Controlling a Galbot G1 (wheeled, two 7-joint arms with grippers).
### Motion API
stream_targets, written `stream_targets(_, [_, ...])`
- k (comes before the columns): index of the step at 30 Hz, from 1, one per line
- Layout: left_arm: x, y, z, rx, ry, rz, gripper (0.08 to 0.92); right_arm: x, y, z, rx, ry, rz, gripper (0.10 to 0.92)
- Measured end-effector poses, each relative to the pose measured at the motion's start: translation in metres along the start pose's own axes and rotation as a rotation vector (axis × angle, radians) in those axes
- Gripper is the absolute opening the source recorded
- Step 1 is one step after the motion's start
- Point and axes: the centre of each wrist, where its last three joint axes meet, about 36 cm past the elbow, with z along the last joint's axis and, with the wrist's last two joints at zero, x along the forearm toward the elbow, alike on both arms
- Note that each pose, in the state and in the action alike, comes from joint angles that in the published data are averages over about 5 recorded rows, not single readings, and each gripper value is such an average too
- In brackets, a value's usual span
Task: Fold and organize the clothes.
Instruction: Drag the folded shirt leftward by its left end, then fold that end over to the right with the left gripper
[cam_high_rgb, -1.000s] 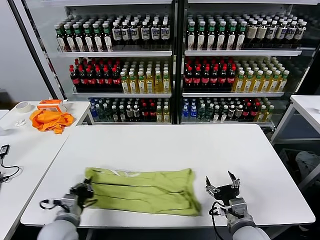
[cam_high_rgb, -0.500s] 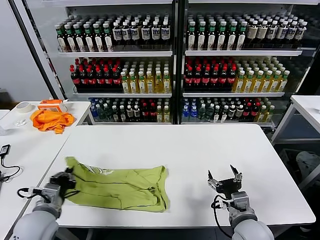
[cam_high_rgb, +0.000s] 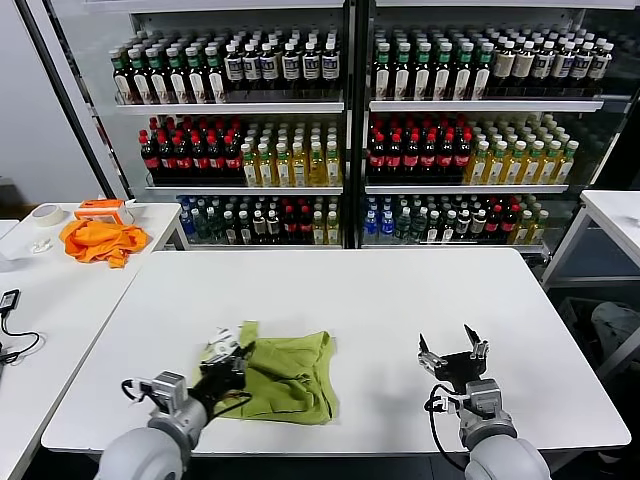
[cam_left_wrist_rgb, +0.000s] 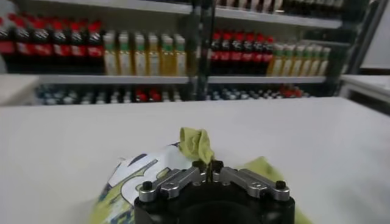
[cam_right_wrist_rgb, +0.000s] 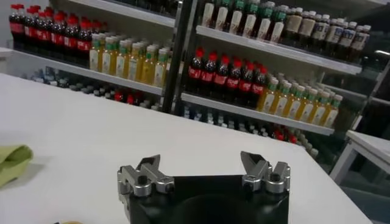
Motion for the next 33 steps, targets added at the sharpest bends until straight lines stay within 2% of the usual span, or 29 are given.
stream_targets(11, [-0.029,-0.026,0.004,0.060,0.012,0.073,0.109,0.001,0.001,-0.001,0.001,-0.004,0.000,0.823])
stream_targets(16, [-0.041,-0.042,0.003,0.123,-0.006,0.119,0.220,-0.001,0.001,-0.002,0.004,-0.006,-0.004,0.823])
stream_targets(22, [-0.044,-0.051,-0.006,0.190,-0.087,0.152,0.376,-0.003,-0.001,-0.004,0.012,-0.007,-0.007,0.823])
stream_targets(24, [-0.041,-0.047,-0.009,0.189,-0.112,0.143,0.436,-0.004,-0.002,-0.004,0.014,-0.008,-0.007,0.823])
stream_targets(27, [-0.034,-0.033,-0.010,0.170,-0.138,0.095,0.523,-0.005,-0.002,-0.003,0.014,-0.007,-0.008,0.823])
stream_targets(30, [-0.028,-0.010,-0.005,0.126,-0.149,0.008,0.610,-0.006,-0.002,-0.002,0.014,-0.008,-0.014,0.823])
stream_targets(33, [-0.024,0.011,0.005,0.075,-0.131,-0.088,0.696,-0.007,-0.002,-0.002,0.016,-0.010,-0.016,0.823])
